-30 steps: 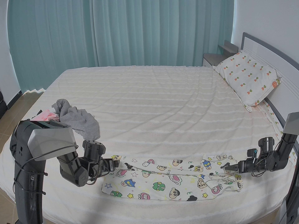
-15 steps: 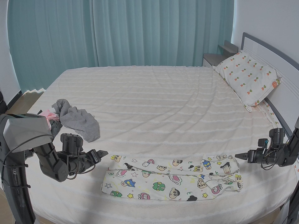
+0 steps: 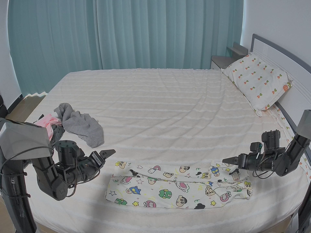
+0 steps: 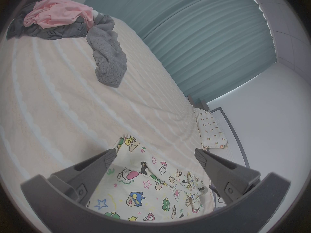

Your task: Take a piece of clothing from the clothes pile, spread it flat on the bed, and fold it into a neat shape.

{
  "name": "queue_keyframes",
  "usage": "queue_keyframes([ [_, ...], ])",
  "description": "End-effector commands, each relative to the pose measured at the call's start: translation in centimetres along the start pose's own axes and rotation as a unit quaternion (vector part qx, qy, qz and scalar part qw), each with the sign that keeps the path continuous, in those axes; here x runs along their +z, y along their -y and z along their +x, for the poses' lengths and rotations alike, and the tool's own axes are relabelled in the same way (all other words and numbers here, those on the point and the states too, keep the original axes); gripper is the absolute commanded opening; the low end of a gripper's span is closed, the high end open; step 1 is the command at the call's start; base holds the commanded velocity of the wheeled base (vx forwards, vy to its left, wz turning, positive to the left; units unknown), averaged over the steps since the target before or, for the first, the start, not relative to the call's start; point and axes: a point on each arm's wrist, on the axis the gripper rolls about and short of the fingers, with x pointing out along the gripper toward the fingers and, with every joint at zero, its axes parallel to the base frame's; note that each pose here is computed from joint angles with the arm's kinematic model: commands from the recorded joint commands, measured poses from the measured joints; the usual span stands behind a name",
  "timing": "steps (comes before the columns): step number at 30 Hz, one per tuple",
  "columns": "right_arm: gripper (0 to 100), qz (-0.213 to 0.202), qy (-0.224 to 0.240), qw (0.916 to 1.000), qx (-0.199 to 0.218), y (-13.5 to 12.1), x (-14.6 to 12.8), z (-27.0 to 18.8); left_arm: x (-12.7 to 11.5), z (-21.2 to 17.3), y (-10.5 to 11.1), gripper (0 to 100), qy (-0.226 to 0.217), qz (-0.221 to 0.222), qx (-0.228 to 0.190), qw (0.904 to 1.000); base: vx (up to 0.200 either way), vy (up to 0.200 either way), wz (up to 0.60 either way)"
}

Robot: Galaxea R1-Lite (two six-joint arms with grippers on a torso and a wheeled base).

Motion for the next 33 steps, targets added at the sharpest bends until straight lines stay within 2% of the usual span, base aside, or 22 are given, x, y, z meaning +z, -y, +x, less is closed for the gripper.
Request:
queue_keyframes([
  [1,100,0.024,-0.035,0.9986,-0.033,2.4,-1.5,3.0,-3.6,1.1,-0.9,100,-0.034,0.010,0.026,0.9991,0.000,0.000,0.00],
  [4,100,0.034,-0.033,0.9979,-0.045,3.4,-1.4,3.0,-3.8,1.2,-0.9,100,-0.039,0.010,0.026,0.9989,0.000,0.000,0.00],
  [6,100,0.053,-0.032,0.9962,-0.061,4.9,-1.6,2.8,-4.0,1.2,-0.8,100,-0.041,0.012,0.024,0.9988,0.000,0.000,0.00],
  [10,100,0.064,-0.038,0.9939,-0.081,5.9,-2.1,2.9,-4.1,1.3,-0.8,100,-0.042,0.013,0.026,0.9987,0.000,0.000,0.00],
  [21,100,0.063,-0.033,0.9929,-0.095,5.8,-2.1,2.4,-4.2,1.3,-0.9,100,-0.042,0.013,0.027,0.9987,0.000,0.000,0.00],
  [24,100,0.052,-0.010,0.9940,-0.095,4.6,-1.2,1.2,-4.0,1.2,-0.8,100,-0.037,0.014,0.027,0.9989,0.000,0.000,0.00],
  [29,100,0.039,0.017,0.9974,-0.058,0.9,-0.2,-0.3,-2.9,1.6,0.6,100,0.004,0.024,0.027,0.9993,0.000,0.000,0.00],
  [32,100,0.062,0.003,0.9976,-0.031,-1.4,-1.4,0.0,-2.2,2.5,1.5,100,-0.006,0.022,0.062,0.9978,0.000,0.000,0.00],
  [33,100,0.073,0.007,0.9971,-0.021,-1.9,-1.9,0.1,-1.9,3.0,1.9,100,-0.017,0.020,0.088,0.9958,0.000,0.000,0.00],
])
